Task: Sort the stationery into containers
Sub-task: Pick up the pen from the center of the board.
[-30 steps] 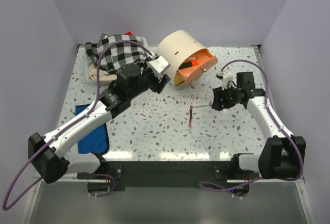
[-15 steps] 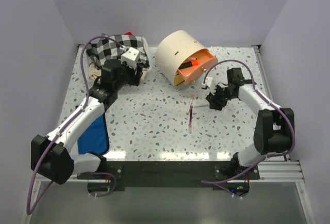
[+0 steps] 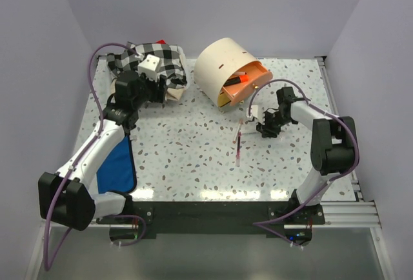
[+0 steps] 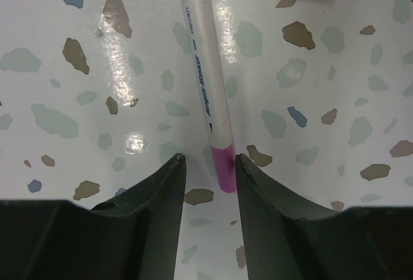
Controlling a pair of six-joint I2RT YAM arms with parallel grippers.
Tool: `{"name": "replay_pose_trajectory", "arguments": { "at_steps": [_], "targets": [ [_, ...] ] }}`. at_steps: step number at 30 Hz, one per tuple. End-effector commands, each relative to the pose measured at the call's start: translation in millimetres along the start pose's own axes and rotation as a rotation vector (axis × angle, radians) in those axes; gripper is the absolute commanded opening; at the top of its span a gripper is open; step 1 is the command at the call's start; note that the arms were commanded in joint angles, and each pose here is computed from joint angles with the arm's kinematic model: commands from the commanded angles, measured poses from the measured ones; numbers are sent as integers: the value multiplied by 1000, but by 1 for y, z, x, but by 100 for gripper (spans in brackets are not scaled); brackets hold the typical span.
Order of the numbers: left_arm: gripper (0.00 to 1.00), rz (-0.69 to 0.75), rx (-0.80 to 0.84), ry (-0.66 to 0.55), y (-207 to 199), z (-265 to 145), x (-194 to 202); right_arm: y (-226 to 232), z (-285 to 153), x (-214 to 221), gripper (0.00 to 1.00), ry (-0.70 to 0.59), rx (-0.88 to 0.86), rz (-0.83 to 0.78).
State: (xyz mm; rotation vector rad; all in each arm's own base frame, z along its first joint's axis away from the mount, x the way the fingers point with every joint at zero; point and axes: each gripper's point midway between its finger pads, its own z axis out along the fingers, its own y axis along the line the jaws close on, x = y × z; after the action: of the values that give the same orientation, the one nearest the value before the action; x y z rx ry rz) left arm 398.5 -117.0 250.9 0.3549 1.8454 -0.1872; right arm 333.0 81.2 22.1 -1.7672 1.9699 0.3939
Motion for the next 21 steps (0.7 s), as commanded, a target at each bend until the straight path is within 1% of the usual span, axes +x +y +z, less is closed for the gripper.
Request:
{"name": "replay_pose_trajectory", "arguments": {
  "at_steps": [1,3,4,6,7,8,9,10,11,12,15,16,18,21],
  "targets": [
    [65,-16,13,-95,1,2,-35,-9,5,-4,35,17,-8,-119],
    [65,-15,16,-89,1,4,-34,0,10,0,32,30,-48,-127],
    [65,-16,17,-89,1,4,-34,3,12,1,27,41,-60,-136],
    [65,-15,22,-84,0,6,-32,14,15,6,22,58,-94,-144],
    [65,-18,25,-82,0,6,-31,17,15,8,17,66,-104,-144],
    [65,-44,34,-79,-3,7,-30,24,15,11,13,79,-125,-134],
    [65,-48,35,-111,-3,7,-38,32,13,12,10,84,-140,-129],
    [65,-49,46,-115,-5,7,-39,38,10,10,5,87,-159,-125],
    [65,-51,48,-116,-5,8,-40,53,3,11,2,91,-196,-94],
    [65,-53,49,-124,-5,7,-43,55,-10,2,0,81,-171,-99],
    [65,-46,54,-135,-7,5,-46,75,-38,-8,0,73,-152,-71],
    [65,-42,55,-144,-7,5,-48,75,-56,-19,0,59,-92,-91],
    [65,-33,58,-148,-7,5,-45,77,-78,-32,0,41,-41,-57],
    [65,-42,70,-174,-9,7,-46,63,-116,-64,0,-34,133,-45]
  ]
}}
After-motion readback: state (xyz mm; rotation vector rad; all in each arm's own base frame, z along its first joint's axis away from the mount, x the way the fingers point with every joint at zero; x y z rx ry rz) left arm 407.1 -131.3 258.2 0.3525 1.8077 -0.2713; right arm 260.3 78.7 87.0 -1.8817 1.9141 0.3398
